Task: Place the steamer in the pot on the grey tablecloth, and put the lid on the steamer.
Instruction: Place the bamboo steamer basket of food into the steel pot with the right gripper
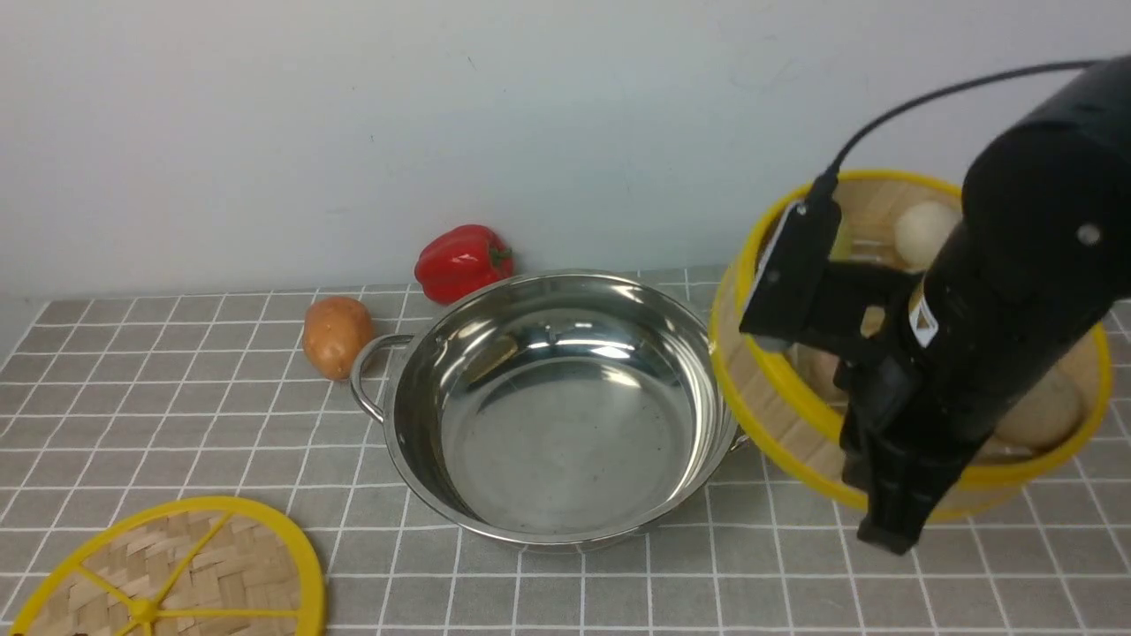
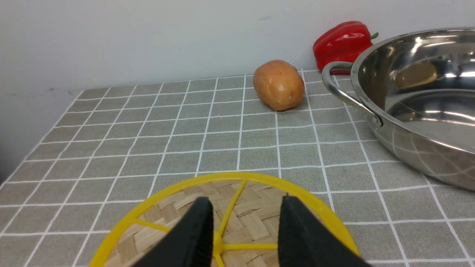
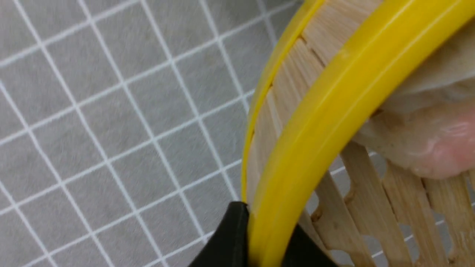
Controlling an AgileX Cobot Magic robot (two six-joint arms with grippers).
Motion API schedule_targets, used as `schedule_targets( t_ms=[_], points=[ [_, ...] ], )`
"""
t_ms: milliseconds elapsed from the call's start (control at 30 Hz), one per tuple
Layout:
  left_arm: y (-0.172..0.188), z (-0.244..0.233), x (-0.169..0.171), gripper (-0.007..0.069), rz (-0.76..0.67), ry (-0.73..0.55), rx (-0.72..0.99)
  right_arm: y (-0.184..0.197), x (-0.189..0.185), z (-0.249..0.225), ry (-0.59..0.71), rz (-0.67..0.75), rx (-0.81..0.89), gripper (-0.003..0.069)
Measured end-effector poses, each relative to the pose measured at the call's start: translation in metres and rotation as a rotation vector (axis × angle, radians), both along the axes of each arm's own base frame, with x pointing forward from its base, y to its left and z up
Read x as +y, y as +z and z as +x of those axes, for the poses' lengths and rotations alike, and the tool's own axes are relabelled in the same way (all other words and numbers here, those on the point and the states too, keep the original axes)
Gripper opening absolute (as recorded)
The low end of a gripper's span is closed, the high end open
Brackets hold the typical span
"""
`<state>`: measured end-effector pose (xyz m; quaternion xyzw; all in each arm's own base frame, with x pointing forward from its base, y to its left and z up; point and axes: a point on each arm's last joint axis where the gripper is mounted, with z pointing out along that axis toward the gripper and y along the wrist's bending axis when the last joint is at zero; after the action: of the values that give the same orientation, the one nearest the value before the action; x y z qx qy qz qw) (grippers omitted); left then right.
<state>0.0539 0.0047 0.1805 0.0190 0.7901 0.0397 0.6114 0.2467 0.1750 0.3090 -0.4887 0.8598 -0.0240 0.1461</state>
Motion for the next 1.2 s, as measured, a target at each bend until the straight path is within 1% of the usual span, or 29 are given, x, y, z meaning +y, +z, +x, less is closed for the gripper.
schedule_targets(
  t_ms=[200, 400, 567, 633, 700, 867, 1067, 1200],
  points=[
    [0.000, 0.000, 0.000, 0.0243, 0.000, 0.000, 0.000, 0.024, 0.011, 0.013, 0.096, 0.030, -0.068, 0.0063],
    [0.000, 0.000, 0.000, 0.0243, 0.000, 0.000, 0.000, 0.026, 0.033, 0.033, 0.194, 0.013, -0.095, 0.0063],
    [0.000, 0.000, 0.000, 0.0243, 0.000, 0.000, 0.000, 0.016, 0.059, 0.042, 0.285, -0.003, -0.090, 0.0063],
    [0.000, 0.000, 0.000, 0.0243, 0.000, 0.000, 0.000, 0.006, 0.070, 0.043, 0.327, -0.018, -0.075, 0.0063],
    [0.000, 0.000, 0.000, 0.0243, 0.000, 0.000, 0.000, -0.014, 0.083, 0.045, 0.389, -0.051, -0.037, 0.0063],
    [0.000, 0.000, 0.000, 0.0243, 0.000, 0.000, 0.000, -0.038, 0.096, 0.047, 0.448, -0.105, 0.006, 0.0063],
    [0.000, 0.000, 0.000, 0.0243, 0.000, 0.000, 0.000, -0.041, 0.105, 0.043, 0.508, -0.136, -0.008, 0.0063],
    [0.000, 0.000, 0.000, 0.0243, 0.000, 0.000, 0.000, -0.042, 0.113, 0.036, 0.574, -0.153, -0.019, 0.0063]
  ],
)
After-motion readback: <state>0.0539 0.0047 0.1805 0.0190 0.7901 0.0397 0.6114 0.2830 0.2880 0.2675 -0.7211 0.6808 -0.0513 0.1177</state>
